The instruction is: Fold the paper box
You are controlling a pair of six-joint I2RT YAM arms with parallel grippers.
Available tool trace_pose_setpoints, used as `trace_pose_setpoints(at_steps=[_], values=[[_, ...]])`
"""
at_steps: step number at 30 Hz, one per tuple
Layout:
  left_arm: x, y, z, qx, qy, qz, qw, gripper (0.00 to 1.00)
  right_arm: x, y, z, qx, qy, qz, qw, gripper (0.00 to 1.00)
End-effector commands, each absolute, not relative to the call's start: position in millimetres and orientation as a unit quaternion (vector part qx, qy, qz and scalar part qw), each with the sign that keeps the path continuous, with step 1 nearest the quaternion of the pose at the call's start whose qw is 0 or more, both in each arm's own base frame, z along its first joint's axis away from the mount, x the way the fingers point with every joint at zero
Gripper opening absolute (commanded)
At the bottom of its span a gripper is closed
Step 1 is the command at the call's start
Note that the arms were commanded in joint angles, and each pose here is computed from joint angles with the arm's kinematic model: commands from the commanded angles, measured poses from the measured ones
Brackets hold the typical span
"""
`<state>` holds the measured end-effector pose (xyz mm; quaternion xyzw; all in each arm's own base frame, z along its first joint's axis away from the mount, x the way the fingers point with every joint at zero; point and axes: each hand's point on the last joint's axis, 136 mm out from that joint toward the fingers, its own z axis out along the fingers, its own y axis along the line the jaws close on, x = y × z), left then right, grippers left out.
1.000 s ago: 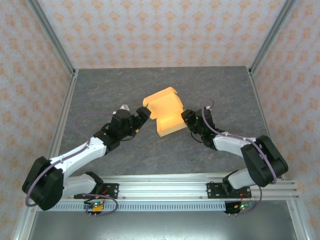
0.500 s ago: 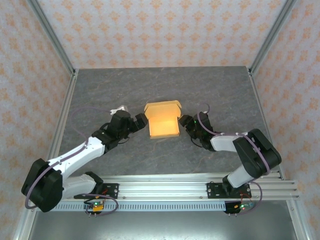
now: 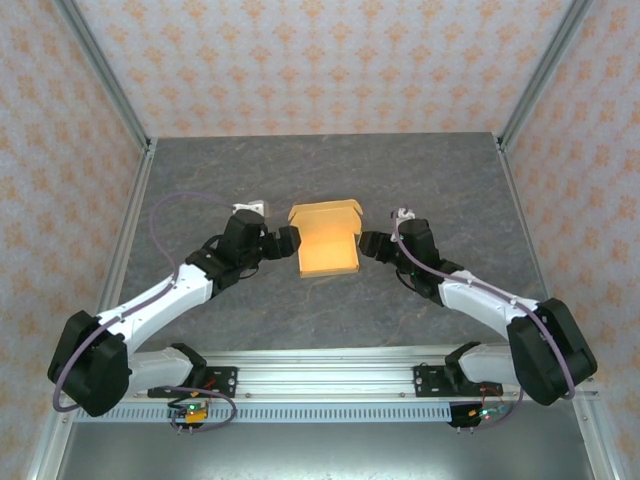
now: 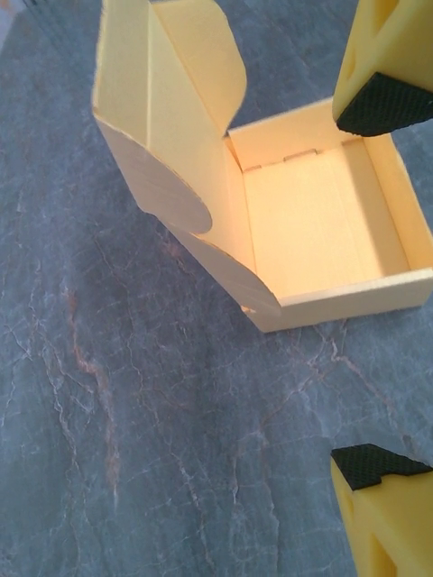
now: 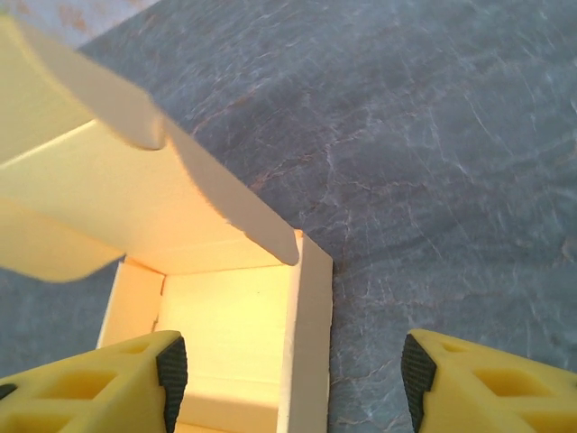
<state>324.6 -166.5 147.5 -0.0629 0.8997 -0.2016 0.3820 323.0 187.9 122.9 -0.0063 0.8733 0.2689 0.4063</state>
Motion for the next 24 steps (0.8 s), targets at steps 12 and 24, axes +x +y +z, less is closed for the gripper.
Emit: trace_pose_setpoints(at_steps=[12, 24], values=[[333.5, -167.3, 214.4, -0.133, 0.869, -0.287, 0.38, 1.0, 350.5, 176.6, 176.9, 0.02, 0.86, 0.367, 0.353, 0.78], [372.3, -185.0, 206.4, -0.227, 0.876, -0.336, 0.261, 1.0, 376.8, 197.6, 203.3, 0.118, 0.837, 0.481, 0.232, 0.84]])
